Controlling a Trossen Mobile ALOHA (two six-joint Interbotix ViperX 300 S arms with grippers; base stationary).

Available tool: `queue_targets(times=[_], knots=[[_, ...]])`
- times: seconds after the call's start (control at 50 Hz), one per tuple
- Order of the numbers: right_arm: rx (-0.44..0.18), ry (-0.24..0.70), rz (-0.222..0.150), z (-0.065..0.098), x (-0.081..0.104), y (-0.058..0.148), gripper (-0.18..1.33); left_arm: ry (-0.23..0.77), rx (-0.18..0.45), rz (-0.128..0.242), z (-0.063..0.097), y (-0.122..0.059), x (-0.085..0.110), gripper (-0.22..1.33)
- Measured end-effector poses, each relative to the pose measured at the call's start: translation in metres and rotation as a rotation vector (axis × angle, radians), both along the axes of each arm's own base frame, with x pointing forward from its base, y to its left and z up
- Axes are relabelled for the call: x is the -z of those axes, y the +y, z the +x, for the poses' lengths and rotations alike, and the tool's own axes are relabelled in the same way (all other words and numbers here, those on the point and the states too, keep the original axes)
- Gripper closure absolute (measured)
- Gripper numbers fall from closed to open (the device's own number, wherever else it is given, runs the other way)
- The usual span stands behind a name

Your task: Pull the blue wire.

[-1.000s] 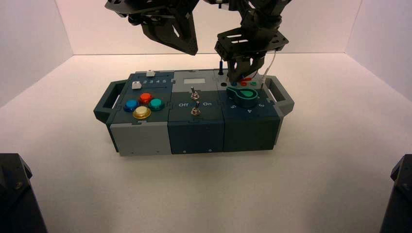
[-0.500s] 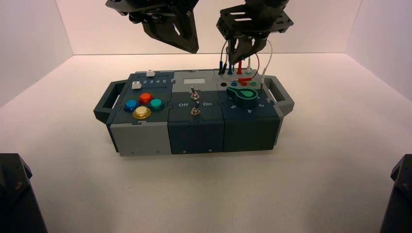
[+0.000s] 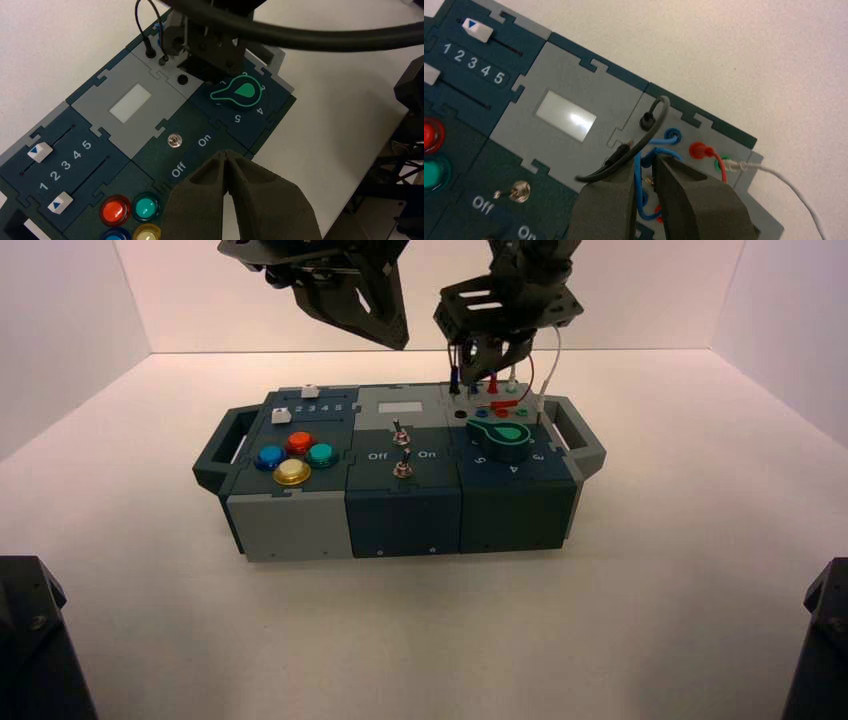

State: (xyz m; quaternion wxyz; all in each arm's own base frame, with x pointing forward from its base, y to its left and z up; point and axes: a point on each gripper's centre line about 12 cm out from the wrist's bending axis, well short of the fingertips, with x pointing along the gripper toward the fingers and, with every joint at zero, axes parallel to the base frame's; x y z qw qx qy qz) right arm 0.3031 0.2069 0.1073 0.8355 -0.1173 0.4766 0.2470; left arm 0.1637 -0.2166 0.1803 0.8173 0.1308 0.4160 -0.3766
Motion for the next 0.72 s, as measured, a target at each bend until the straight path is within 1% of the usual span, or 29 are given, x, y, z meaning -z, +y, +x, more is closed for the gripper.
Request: queue_targets(times=[0.04,0.1,0.12,0.26,0.3,0.34,0.4,0.46,0.56,0.62,0.72], knots=[[0.000,-0.001,0.001,0.001,0.001,0.001,0.93,0.000,0.002,0.002,0.000,0.000,0.000,1.27],[-0.001,-0.001,-0.001,0.001,0.001,0.001,0.87,0.002,0.001,0.004,0.000,0.000,0.001,1.27],[-0.003,-0.001,-0.001,0.001,0.001,0.001,0.81,0.003,0.001,0.005,0.000,0.000,0.002,1.27],[-0.006,-0.007,-0.002,0.002,0.001,0.001,0.61,-0.002,0.006,0.005,0.000,-0.001,0.002,1.27],[-0.008,-0.008,-0.003,0.002,0.001,0.001,0.50,-0.004,0.007,0.003,0.000,-0.001,0.002,1.27],[-0.012,-0.009,-0.005,0.001,0.001,0.001,0.42,-0.009,0.007,-0.001,0.001,-0.001,0.001,1.27],[-0.015,-0.004,-0.009,-0.001,-0.001,0.000,0.43,-0.009,0.006,-0.001,0.001,-0.001,0.001,1.27],[-0.019,0.006,-0.016,-0.007,-0.005,-0.002,0.39,-0.011,-0.002,-0.001,0.003,0.000,0.001,1.27],[-0.026,0.013,-0.019,-0.017,-0.017,-0.006,0.32,-0.009,-0.016,-0.001,0.004,0.004,0.005,1.27],[-0.025,0.014,-0.017,-0.020,-0.027,-0.009,0.32,-0.011,-0.027,-0.001,0.007,0.007,0.006,1.27],[-0.023,0.020,-0.017,-0.024,-0.035,-0.011,0.32,-0.011,-0.040,-0.001,0.009,0.010,0.007,1.27]])
